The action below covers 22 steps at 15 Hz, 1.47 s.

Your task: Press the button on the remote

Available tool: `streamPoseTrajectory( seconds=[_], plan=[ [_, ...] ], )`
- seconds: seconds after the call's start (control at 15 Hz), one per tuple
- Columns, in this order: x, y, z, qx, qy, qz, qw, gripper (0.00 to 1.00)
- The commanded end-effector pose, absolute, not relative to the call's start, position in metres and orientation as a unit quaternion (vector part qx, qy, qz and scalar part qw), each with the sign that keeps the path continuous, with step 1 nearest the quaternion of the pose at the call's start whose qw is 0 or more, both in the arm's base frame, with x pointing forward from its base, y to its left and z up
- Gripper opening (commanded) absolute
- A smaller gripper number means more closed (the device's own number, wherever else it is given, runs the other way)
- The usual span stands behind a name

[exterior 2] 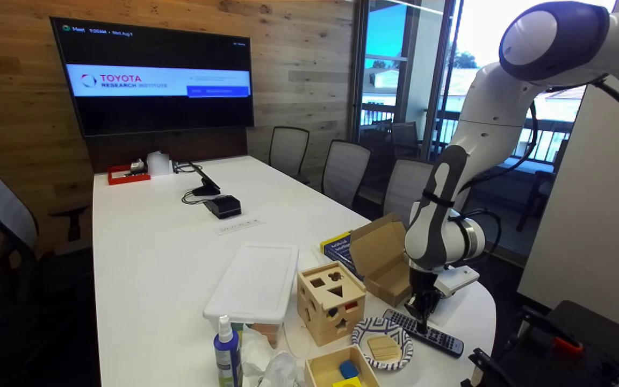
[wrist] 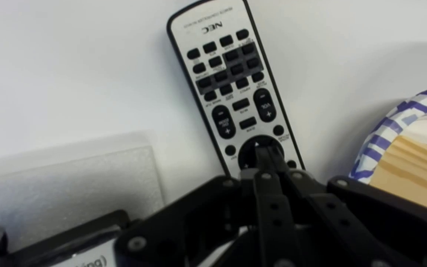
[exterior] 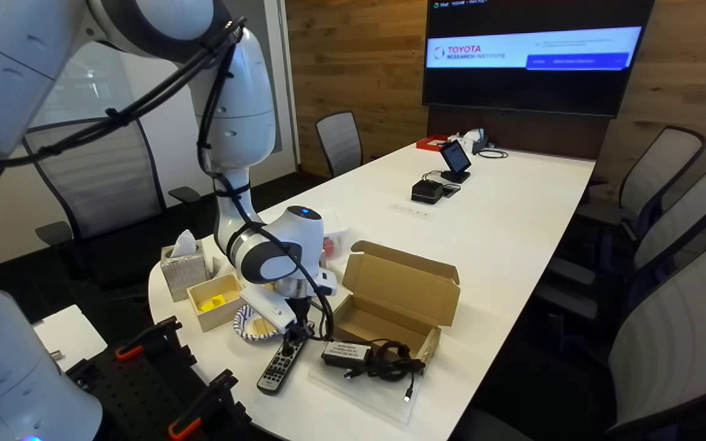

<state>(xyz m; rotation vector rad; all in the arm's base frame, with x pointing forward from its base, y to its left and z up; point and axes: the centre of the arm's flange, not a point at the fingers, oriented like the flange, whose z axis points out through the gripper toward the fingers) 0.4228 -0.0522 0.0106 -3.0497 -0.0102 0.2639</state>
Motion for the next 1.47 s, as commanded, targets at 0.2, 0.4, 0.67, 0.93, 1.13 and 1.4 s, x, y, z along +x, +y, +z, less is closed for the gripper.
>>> streamPoseTrajectory(
  seconds=[0.2, 0.4, 0.67, 0.93, 1.13, 1.4],
  plan=[
    [0.423, -0.039, -0.022, -0.994, 0.007, 0.092, 0.052, 0.00],
    [0.424, -0.032, -0.029, -0.994, 0.008, 0.095, 0.048, 0.00],
    [0.426, -0.030, -0.028, -0.994, 0.021, 0.096, 0.041, 0.00],
    [0.430, -0.026, -0.036, -0.994, 0.025, 0.100, 0.039, 0.00],
    [0.433, -0.024, -0.043, -0.994, 0.025, 0.098, 0.034, 0.00],
    [0.431, -0.018, -0.055, -0.994, 0.032, 0.095, 0.037, 0.00]
  ],
)
